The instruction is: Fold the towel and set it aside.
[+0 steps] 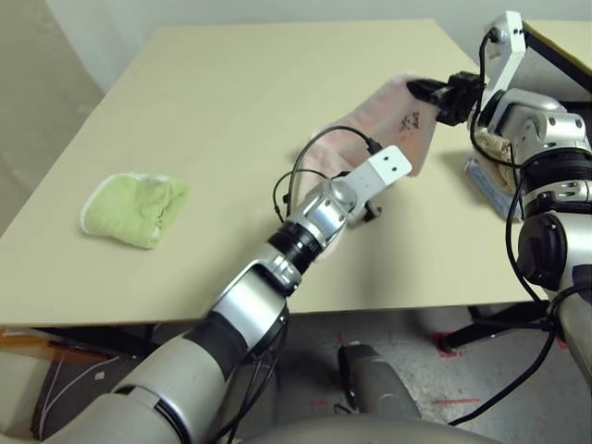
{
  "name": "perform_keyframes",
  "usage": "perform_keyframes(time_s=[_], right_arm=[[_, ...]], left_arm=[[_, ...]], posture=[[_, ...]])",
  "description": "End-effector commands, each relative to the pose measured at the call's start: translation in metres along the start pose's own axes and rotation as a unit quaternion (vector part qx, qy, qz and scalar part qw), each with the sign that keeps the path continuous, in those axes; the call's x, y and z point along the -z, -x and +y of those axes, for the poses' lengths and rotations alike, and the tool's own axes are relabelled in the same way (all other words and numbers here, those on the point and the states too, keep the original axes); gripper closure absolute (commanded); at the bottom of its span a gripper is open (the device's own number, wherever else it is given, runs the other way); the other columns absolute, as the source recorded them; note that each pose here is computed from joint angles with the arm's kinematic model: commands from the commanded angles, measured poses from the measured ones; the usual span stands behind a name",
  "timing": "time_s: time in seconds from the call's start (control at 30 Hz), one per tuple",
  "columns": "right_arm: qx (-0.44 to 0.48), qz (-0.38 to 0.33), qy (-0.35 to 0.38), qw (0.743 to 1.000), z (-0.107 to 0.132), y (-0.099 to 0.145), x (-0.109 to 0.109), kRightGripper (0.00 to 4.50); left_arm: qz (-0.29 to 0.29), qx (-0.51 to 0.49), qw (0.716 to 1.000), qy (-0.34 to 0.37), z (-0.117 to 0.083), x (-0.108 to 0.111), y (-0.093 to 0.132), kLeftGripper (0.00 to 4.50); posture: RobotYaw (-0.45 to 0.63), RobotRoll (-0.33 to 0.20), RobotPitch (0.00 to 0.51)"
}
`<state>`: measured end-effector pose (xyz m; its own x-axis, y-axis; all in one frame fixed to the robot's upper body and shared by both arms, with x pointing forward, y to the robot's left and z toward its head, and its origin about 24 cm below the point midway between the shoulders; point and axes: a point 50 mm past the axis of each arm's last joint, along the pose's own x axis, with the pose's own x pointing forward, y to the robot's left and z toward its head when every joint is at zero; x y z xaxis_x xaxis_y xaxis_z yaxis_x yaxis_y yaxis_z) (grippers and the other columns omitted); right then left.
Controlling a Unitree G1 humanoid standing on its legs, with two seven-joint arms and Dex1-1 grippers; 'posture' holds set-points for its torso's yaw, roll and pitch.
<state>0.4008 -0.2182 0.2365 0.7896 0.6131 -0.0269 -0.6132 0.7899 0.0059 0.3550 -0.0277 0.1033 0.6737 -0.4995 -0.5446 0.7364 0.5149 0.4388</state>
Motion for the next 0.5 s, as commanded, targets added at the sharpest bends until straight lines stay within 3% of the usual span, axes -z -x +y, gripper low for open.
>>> perform_keyframes(time_s=[0.03, 0.2, 0.33, 0.5], right_arm=[[0.003, 0.001, -0.002, 1.000, -0.002, 0.003, 0.001, 4.50], [0.001, 0.005, 0.002, 1.000, -0.002, 0.002, 0.003, 4.50], [0.002, 0.010, 0.007, 1.000, -0.003, 0.003, 0.004, 4.50], [0.009, 0.023, 0.014, 1.000, -0.007, 0.006, 0.010, 4.50]], left_arm=[[0.023, -0.005, 1.000, -0.002, -0.001, 0.006, -0.003, 2.56], [0.017, -0.015, 1.000, 0.006, 0.011, 0.003, 0.004, 4.46], [-0.003, -0.022, 1.000, 0.018, 0.028, -0.006, 0.022, 4.46], [-0.075, -0.012, 0.994, 0.077, 0.048, -0.027, 0.075, 4.46]], posture=[[0.12, 0.000, 0.054], [0.13, 0.000, 0.054], [0.14, 0.000, 0.057], [0.15, 0.000, 0.060]])
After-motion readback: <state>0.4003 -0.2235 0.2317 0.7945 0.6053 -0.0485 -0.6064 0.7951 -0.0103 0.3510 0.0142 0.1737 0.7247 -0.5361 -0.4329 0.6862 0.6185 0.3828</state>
